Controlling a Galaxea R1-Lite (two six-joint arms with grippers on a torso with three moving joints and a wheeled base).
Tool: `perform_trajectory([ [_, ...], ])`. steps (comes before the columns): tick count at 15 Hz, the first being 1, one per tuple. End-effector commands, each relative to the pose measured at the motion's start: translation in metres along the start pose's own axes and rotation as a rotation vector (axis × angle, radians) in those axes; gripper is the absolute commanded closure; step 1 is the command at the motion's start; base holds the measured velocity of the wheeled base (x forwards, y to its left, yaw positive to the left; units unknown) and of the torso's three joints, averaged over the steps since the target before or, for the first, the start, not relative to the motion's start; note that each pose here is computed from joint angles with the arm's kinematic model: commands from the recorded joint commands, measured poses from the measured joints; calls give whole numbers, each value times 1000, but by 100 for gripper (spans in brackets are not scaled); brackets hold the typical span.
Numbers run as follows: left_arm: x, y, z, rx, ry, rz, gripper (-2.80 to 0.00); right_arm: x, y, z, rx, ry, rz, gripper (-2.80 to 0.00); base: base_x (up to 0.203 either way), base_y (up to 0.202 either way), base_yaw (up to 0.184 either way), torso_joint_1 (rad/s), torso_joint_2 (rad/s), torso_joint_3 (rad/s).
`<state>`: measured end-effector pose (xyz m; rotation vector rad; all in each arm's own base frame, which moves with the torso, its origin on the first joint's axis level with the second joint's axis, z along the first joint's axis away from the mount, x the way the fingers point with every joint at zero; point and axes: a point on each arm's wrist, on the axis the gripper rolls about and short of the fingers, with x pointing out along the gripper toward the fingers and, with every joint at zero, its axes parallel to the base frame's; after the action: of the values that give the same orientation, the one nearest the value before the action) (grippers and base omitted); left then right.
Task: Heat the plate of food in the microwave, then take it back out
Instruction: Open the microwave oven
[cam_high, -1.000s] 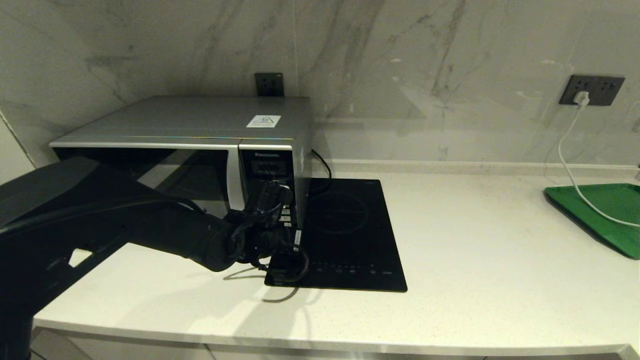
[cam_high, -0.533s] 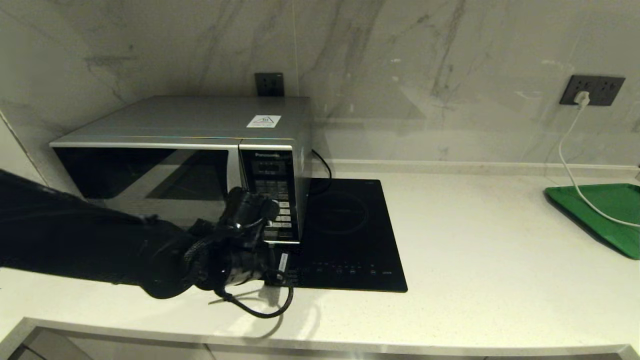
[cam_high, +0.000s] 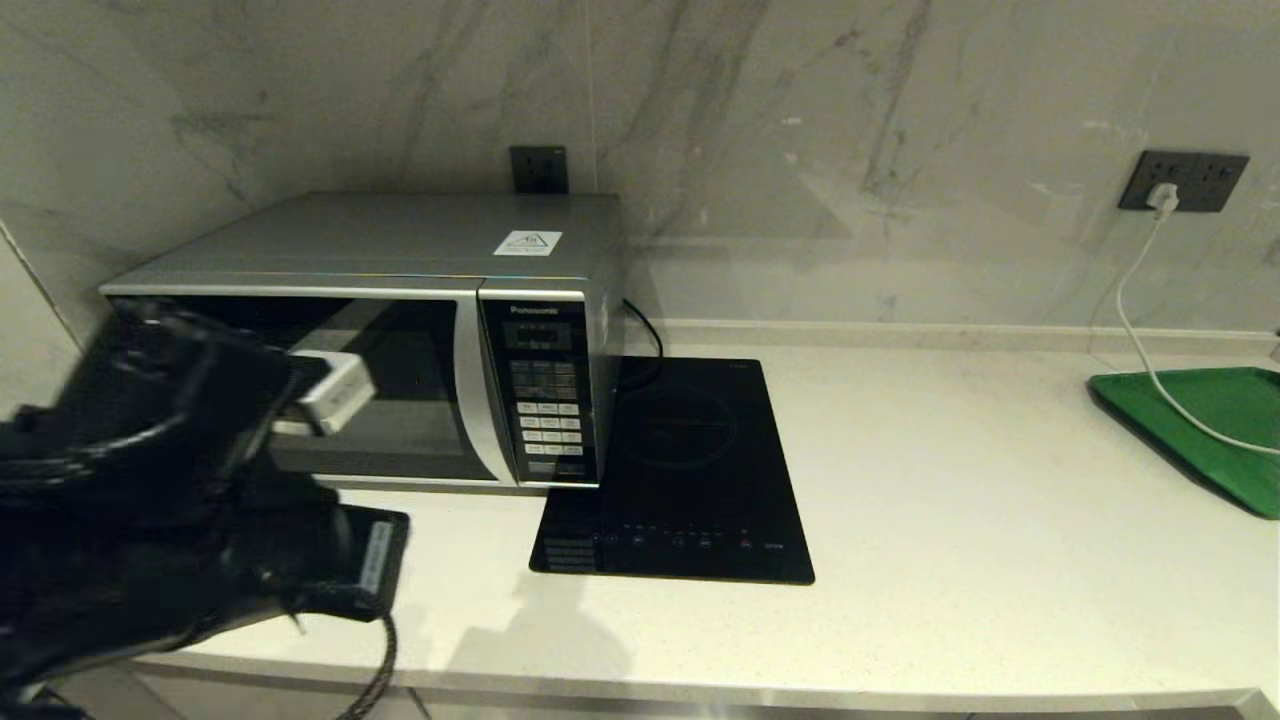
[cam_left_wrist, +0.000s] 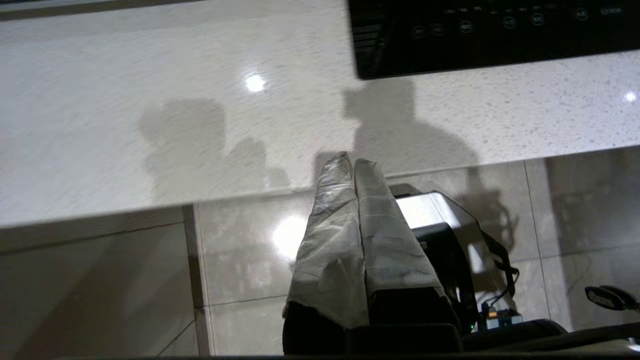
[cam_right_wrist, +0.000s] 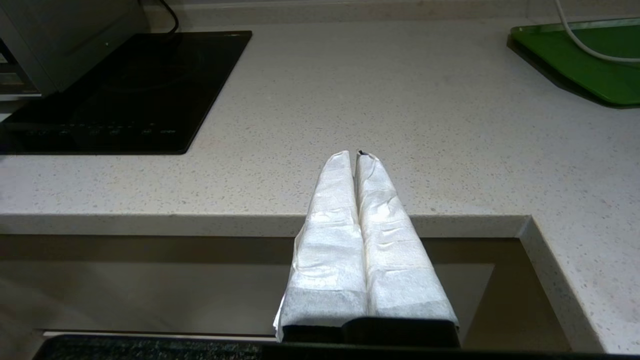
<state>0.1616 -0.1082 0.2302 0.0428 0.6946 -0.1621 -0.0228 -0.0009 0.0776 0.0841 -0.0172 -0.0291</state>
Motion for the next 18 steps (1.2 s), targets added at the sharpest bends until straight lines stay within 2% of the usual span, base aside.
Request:
perform_trajectory([
  [1, -62, 32, -14, -89, -146, 94, 0, 0, 0, 0, 1, -1, 1, 0, 0, 0, 0, 0, 0, 0],
  [2, -75, 41, -21, -118, -169, 171, 0, 0, 0, 0, 1, -1, 1, 0, 0, 0, 0, 0, 0, 0],
  [4, -100, 59, -37, -173, -186, 258, 0, 0, 0, 0, 1, -1, 1, 0, 0, 0, 0, 0, 0, 0],
  [5, -107, 68, -41, -220, -195, 320, 0, 0, 0, 0, 1, 1, 1, 0, 0, 0, 0, 0, 0, 0],
  [7, -122, 84, -51, -351, -240, 457, 0, 0, 0, 0, 1, -1, 1, 0, 0, 0, 0, 0, 0, 0],
  [8, -133, 89, -62, -403, -276, 503, 0, 0, 0, 0, 1, -1, 0, 0, 0, 0, 0, 0, 0, 0],
  [9, -140, 92, -77, -426, -302, 525, 0, 0, 0, 0, 1, -1, 1, 0, 0, 0, 0, 0, 0, 0],
  [11, -150, 95, -109, -405, -306, 570, 0, 0, 0, 0, 1, -1, -1, 0, 0, 0, 0, 0, 0, 0],
  [13, -154, 93, -142, -335, -277, 647, 0, 0, 0, 0, 0, -1, 0, 0, 0, 0, 0, 0, 0, 0],
  [14, -155, 90, -156, -308, -274, 653, 0, 0, 0, 0, -1, -1, 0, 0, 0, 0, 0, 0, 0, 0],
  [16, -154, 80, -188, -240, -274, 652, 0, 0, 0, 0, -1, -1, 1, 0, 0, 0, 0, 0, 0, 0],
  [17, -150, 78, -195, -215, -269, 632, 0, 0, 0, 0, -1, -1, 1, 0, 0, 0, 0, 0, 0, 0],
  [18, -144, 76, -197, -181, -253, 562, 0, 0, 0, 0, -1, -1, 0, 0, 0, 0, 0, 0, 0, 0],
])
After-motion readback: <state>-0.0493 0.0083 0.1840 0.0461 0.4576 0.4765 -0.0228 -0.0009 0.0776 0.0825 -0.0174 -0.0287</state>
